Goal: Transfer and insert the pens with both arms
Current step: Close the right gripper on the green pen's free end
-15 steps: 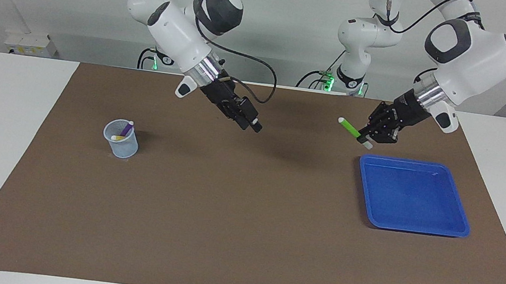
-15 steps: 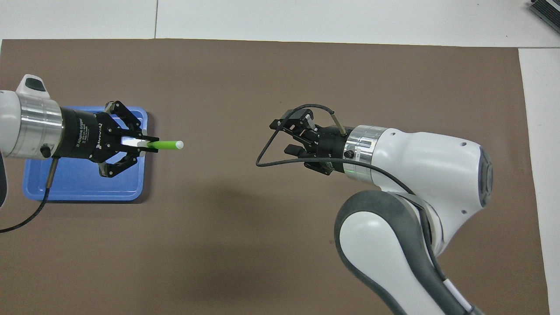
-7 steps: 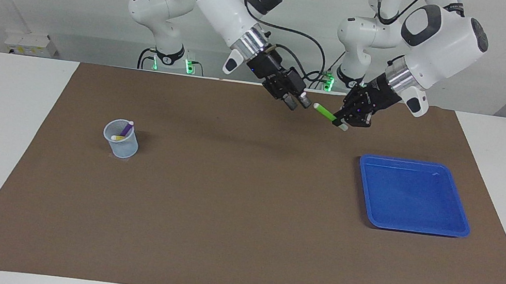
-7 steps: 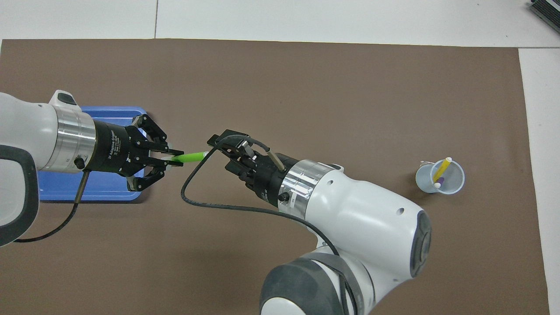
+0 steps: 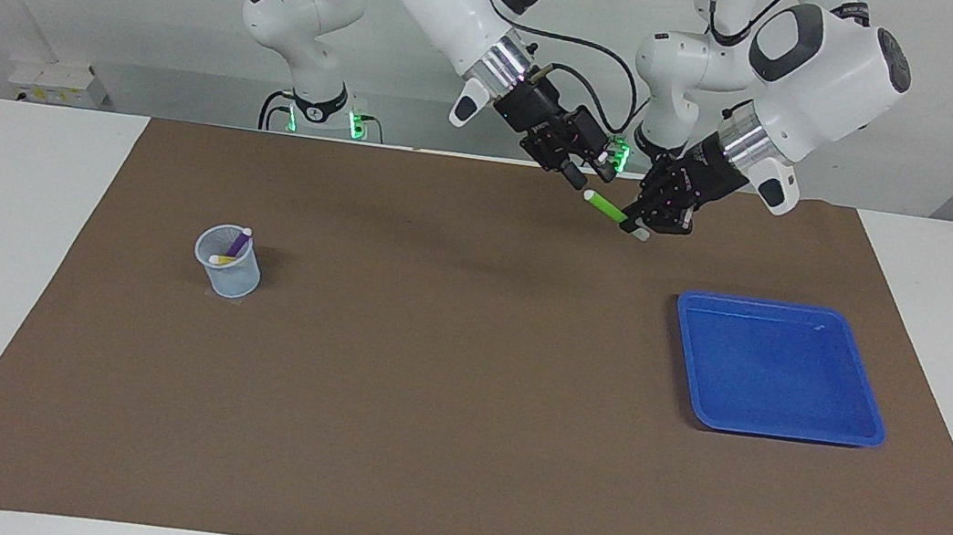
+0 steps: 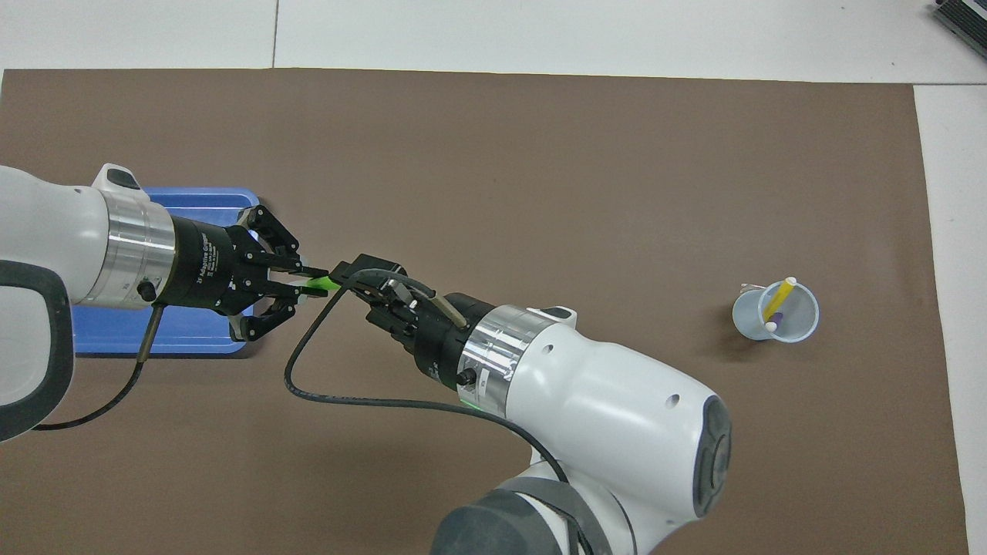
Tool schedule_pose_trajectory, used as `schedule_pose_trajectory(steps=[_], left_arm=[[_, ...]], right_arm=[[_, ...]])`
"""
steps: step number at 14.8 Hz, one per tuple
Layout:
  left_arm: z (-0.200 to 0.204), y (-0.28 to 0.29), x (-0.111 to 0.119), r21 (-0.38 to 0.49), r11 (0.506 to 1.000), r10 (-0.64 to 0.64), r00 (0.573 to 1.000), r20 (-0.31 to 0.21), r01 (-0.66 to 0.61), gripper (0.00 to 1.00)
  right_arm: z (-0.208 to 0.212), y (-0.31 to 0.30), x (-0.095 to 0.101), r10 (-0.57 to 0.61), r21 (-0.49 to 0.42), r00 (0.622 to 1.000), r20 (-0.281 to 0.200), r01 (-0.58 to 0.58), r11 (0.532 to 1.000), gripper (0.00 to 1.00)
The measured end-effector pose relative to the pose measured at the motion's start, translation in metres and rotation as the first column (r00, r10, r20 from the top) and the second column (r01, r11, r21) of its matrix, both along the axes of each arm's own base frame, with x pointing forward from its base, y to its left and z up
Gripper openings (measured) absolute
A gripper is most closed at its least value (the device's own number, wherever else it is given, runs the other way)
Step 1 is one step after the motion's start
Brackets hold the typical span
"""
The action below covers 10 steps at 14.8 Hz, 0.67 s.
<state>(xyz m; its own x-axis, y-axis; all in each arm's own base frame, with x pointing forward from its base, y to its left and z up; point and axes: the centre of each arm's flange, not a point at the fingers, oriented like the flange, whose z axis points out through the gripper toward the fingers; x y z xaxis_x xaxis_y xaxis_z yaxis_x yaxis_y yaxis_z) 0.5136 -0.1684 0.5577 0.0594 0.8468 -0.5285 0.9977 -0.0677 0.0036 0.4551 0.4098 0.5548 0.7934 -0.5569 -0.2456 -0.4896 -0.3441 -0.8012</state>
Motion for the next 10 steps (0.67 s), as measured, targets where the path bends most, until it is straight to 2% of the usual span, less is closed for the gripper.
schedule_pose_trajectory(steps=[3,4,7,10], left_arm=[[0.001,0.000,0.000,0.000,1.000,0.001,1.000,0.002,-0.001,0.17],[0.002,0.000,-0.001,0.000,1.000,0.001,1.000,0.003,-0.001,0.17],[0.003,0.000,-0.001,0.000,1.000,0.001,1.000,0.005,-0.001,0.17],[0.003,0.000,-0.001,0.000,1.000,0.001,1.000,0.005,-0.001,0.17]], right_arm=[[-0.004,0.001,0.003,0.001,-0.006,1.000,-0.001,-0.001,1.000,0.65],[-0.007,0.002,0.006,0.000,-0.009,1.000,-0.003,0.000,1.000,0.60],[-0.020,0.005,0.015,0.013,-0.033,1.000,0.011,-0.012,0.999,0.60],[-0.021,0.007,0.018,0.019,-0.038,1.000,0.020,-0.018,0.999,0.55]])
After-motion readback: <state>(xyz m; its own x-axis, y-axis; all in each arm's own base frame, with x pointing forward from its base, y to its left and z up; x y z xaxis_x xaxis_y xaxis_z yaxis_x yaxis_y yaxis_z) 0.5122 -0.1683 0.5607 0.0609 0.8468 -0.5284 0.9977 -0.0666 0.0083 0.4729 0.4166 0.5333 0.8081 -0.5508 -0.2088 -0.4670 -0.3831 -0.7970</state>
